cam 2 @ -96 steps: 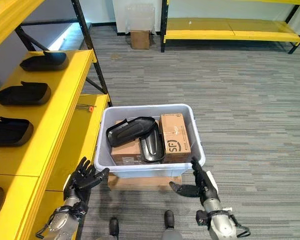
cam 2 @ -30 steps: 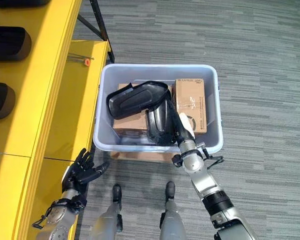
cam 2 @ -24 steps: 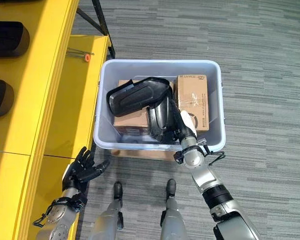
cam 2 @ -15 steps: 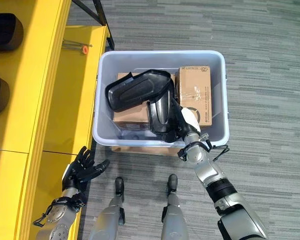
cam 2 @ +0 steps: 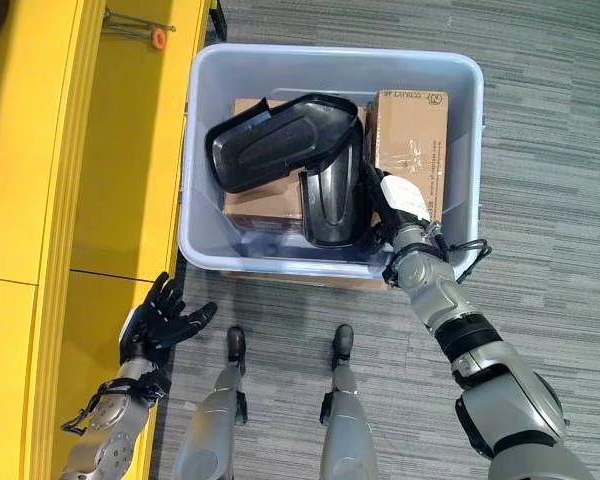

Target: Move parts from the plastic box to the shelf.

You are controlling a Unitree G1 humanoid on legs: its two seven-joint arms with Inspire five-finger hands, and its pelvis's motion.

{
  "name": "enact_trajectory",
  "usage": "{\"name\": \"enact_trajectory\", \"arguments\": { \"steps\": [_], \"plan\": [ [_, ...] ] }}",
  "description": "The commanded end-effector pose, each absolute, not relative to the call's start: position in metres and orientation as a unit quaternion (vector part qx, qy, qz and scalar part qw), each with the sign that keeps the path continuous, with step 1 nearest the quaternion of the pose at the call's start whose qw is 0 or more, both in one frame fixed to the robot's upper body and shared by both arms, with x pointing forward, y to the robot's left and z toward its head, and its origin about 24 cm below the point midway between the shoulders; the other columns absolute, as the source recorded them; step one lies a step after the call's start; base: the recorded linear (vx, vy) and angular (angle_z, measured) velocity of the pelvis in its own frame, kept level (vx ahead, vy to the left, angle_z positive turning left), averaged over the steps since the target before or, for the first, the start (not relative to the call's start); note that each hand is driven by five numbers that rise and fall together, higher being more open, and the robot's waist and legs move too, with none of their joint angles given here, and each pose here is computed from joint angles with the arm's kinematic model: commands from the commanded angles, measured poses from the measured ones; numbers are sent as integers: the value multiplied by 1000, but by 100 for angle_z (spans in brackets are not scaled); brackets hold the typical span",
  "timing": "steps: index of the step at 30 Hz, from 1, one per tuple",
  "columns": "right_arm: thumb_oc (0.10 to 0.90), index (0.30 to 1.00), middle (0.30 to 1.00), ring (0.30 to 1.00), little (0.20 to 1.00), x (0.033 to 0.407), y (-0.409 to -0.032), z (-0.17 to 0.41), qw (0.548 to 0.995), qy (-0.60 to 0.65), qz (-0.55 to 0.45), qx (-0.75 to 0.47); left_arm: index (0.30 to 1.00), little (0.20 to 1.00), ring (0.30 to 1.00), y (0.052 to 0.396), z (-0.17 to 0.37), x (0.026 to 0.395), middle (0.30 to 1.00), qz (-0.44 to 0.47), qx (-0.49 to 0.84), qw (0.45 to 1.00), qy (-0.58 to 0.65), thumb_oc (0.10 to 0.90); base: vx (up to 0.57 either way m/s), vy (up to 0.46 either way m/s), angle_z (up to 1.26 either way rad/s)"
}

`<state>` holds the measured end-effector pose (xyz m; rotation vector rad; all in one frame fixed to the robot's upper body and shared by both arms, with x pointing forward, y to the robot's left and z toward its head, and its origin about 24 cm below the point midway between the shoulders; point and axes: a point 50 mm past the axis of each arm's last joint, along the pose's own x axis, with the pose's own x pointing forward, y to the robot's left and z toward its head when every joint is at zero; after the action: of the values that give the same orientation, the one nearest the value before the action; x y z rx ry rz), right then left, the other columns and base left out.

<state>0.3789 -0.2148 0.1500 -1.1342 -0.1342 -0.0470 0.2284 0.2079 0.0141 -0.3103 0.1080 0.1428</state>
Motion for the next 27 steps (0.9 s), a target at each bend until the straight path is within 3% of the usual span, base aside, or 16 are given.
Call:
{"name": "enact_trajectory", "arguments": {
  "steps": [1, 27],
  "plan": [
    [900, 1000, 1000, 1000, 1000, 388, -205, 186, 819, -127, -33, -558, 1000, 1000, 1000, 218, 42, 223, 1000, 70, -149, 986, -23, 900, -21, -2, 7],
    [900, 1000, 1000, 1000, 1000, 382, -163, 165, 841, -149, 6, -521, 1000, 1000, 1000, 215, 44, 229, 1000, 91, -162, 982, -30, 900, -1, 1, 1]
  ]
}}
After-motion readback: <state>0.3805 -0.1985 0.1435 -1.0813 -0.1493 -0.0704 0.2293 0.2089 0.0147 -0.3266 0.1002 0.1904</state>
